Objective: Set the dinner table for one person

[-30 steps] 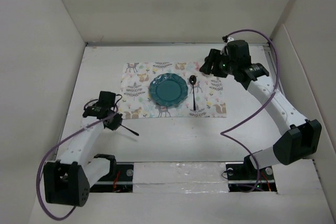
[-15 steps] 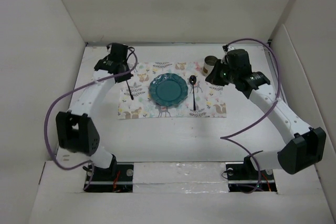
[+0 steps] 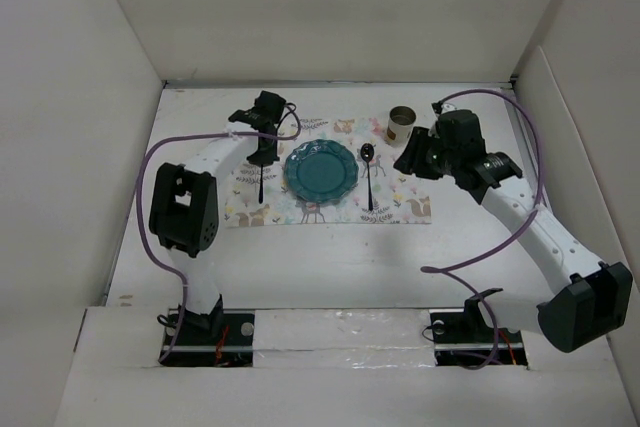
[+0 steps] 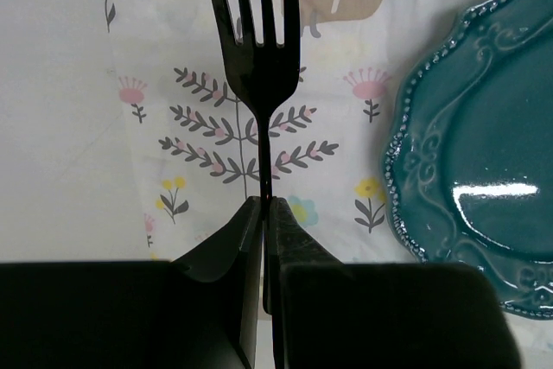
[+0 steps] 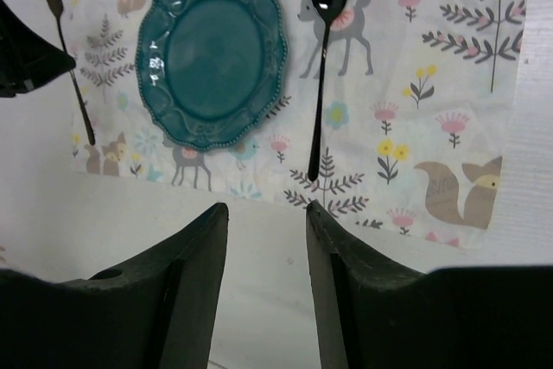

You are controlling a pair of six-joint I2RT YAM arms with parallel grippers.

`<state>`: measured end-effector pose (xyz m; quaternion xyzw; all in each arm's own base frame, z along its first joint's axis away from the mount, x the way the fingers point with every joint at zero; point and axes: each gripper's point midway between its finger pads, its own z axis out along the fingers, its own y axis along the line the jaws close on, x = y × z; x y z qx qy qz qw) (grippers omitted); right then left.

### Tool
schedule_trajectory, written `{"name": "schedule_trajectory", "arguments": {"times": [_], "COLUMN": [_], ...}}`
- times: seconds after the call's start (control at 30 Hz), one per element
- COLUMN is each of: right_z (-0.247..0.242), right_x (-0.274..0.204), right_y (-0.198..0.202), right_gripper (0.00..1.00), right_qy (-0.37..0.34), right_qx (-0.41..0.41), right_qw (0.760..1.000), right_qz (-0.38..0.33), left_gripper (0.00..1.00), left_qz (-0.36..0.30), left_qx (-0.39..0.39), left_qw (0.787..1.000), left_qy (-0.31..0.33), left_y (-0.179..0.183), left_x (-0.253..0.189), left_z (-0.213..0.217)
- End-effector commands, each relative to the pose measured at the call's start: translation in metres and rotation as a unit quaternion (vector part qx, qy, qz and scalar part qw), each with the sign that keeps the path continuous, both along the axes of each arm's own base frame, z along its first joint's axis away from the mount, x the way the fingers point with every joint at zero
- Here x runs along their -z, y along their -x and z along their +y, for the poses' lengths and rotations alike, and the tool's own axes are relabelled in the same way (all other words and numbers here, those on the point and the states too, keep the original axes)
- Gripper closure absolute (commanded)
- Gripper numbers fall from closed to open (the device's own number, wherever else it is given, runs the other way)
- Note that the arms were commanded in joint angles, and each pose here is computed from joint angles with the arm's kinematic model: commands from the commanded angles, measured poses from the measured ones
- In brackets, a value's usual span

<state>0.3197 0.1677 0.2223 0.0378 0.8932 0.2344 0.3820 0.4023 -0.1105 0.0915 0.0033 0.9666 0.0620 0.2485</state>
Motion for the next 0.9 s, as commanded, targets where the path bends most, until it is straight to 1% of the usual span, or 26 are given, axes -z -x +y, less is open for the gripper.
{"name": "schedule_trajectory", "arguments": {"times": [0.0,0.2,0.37,0.6,0.73,0.83,0.87], "right_z": [-0.003,-0.008,-0.007,-0.014,-0.014,-0.016,-0.016], "right_x": [-0.002,0.001,0.003,0.008,0.009,0.009,0.008], "right_y": [0.003,0.003,0.004,0.001,0.0,-0.002,-0.002], "right_gripper": [0.53,0.53,0.53,0.53,0.53,0.52,0.52], "right_qy": [0.003,0.016,0.019,0.027,0.03,0.031,0.031], "right_qx": [0.01,0.017,0.01,0.015,0.011,0.015,0.015], "right_qw": [1.0,1.0,1.0,1.0,0.999,0.999,0.999], "right_qz": [-0.005,-0.001,-0.001,0.006,0.007,0.006,0.006], "left_gripper": [1.0,1.0,1.0,1.0,1.0,0.94,0.89], "left_qz": [-0.018,0.004,0.002,0.032,0.03,0.022,0.021], "left_qx": [-0.004,-0.006,-0.005,0.002,-0.006,-0.01,-0.014], "left_qw": [1.0,1.0,1.0,0.999,0.999,1.0,1.0], "left_qy": [0.001,0.004,0.004,-0.013,-0.018,-0.013,-0.013], "left_y": [-0.015,-0.014,-0.019,-0.018,-0.018,-0.019,-0.02], "left_x": [-0.004,0.019,0.021,0.048,0.048,0.042,0.04], "left_z": [-0.004,-0.007,-0.009,-0.007,-0.005,-0.005,-0.005]}}
